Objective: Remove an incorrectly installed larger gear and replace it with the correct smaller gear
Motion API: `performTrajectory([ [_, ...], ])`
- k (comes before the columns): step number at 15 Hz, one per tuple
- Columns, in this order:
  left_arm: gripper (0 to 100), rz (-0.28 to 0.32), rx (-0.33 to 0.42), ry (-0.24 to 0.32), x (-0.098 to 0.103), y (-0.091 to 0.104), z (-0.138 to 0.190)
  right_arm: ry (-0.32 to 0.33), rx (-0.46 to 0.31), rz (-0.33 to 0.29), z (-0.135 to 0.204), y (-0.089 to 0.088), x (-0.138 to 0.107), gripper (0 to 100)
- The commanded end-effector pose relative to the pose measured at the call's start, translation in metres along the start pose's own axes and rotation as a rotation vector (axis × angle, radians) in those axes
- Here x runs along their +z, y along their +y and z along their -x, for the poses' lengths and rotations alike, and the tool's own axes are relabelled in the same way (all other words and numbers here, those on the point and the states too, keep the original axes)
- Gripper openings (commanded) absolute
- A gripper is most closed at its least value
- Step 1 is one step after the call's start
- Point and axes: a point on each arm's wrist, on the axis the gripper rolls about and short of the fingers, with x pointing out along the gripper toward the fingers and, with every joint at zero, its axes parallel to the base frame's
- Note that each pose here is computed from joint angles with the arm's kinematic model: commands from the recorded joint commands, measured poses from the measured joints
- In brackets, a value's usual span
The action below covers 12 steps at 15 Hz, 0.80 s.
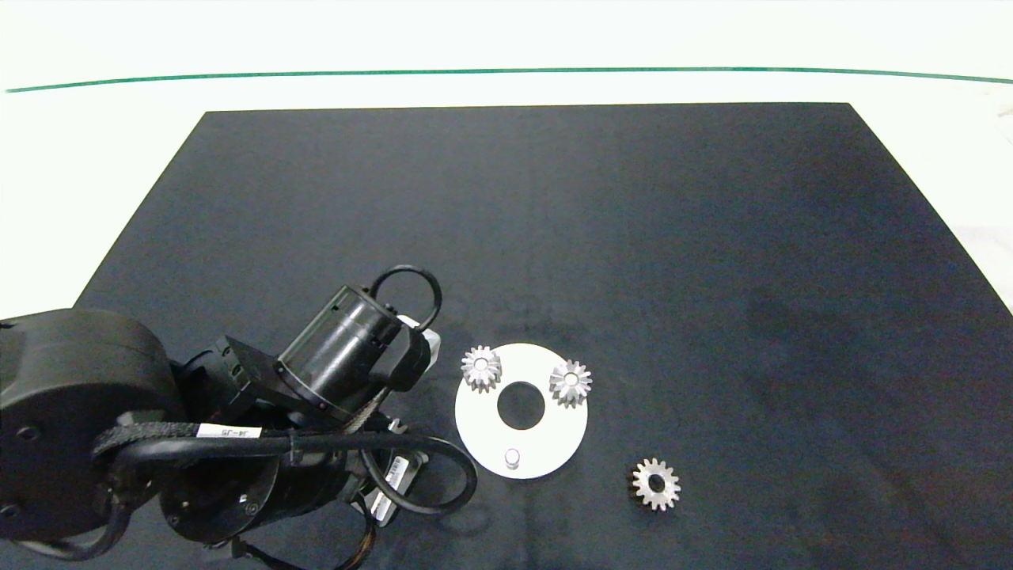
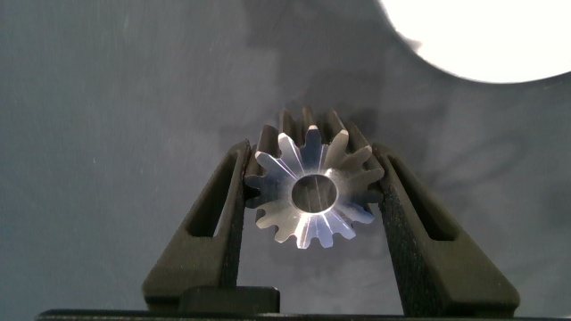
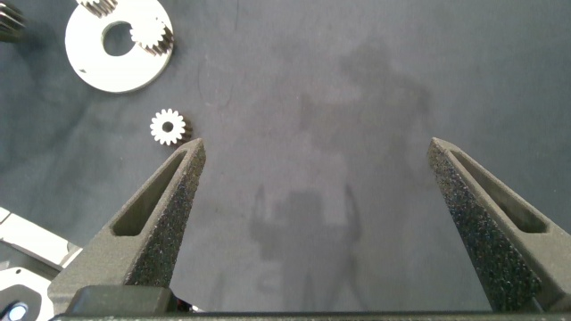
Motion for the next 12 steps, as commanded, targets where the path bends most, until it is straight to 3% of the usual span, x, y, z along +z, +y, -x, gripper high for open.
performTrajectory([
  [1, 34, 0.012, 0.012, 0.007, -0.008, 0.006, 0.001, 0.004, 0.001, 0.021, -0.005, 0.000, -0.003, 100],
  [2, 34, 0.010, 0.010, 0.007, -0.009, 0.007, 0.002, -0.001, -0.002, 0.021, -0.006, 0.000, -0.004, 100],
  [3, 100, 0.012, 0.010, 0.003, -0.011, 0.008, 0.005, -0.006, -0.003, 0.021, -0.007, 0.000, -0.004, 100],
  [9, 100, 0.050, 0.035, 0.003, -0.011, 0.019, 0.005, -0.019, -0.008, 0.022, -0.009, 0.000, -0.001, 100],
  [12, 100, 0.134, 0.077, -0.062, -0.004, 0.049, 0.036, -0.022, -0.007, 0.022, -0.009, 0.000, -0.001, 100],
])
